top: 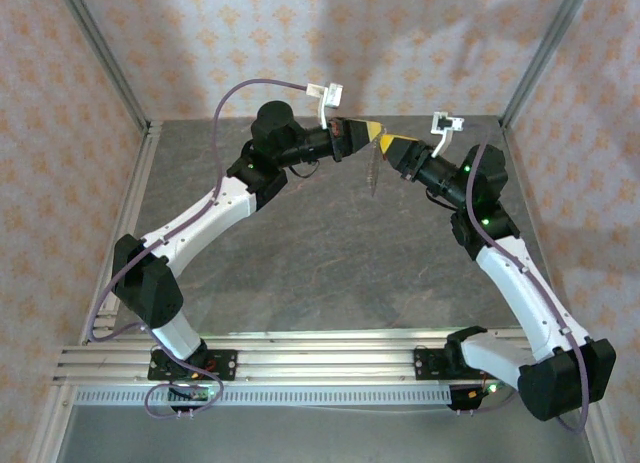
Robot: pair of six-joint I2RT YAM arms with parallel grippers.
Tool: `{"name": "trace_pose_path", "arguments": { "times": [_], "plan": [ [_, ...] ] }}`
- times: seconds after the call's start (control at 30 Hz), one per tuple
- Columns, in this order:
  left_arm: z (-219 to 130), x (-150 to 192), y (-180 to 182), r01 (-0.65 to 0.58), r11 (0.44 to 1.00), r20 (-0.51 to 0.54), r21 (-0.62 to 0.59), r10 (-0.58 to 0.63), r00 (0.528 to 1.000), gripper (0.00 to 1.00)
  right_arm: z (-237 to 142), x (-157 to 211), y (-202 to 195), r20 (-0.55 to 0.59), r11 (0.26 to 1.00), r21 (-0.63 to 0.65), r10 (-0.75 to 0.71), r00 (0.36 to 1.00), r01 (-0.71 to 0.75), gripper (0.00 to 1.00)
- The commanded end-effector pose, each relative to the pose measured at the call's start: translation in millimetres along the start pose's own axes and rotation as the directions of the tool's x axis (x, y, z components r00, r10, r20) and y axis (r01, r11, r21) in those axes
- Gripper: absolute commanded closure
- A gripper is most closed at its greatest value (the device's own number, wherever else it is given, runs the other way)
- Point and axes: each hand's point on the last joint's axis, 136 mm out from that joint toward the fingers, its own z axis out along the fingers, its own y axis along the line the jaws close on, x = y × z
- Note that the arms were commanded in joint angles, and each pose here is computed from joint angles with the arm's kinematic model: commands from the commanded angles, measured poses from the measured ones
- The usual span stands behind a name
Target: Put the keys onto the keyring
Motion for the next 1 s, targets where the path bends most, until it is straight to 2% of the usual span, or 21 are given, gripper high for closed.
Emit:
{"name": "trace_pose_path", "arguments": {
  "times": [0.0,0.2,0.9,0.97],
  "plan": [
    [-1.5,-19.5,-31.0,-0.057,0.995,0.042,0.076,0.054,0.998,1.00,-3.6,-17.6,24.7,0.040,0.995,-0.071,-0.064,0.997,0.067,0.87],
    [-1.1,-19.6,-28.6,-0.056,0.996,0.046,0.067,0.053,0.998,1.00,-5.4,-14.1,27.0,0.027,0.994,-0.084,-0.068,0.997,0.070,1.00],
    [5.0,-10.2,-27.6,-0.052,0.997,0.044,0.063,0.049,0.998,1.00,13.0,-1.2,31.5,-0.026,0.996,-0.077,-0.052,0.998,0.049,1.00],
    [4.9,-9.7,-26.7,-0.050,0.997,0.046,0.058,0.047,0.998,1.00,10.9,-2.0,28.4,-0.018,0.997,-0.054,-0.057,0.998,0.055,0.87]
  ]
}}
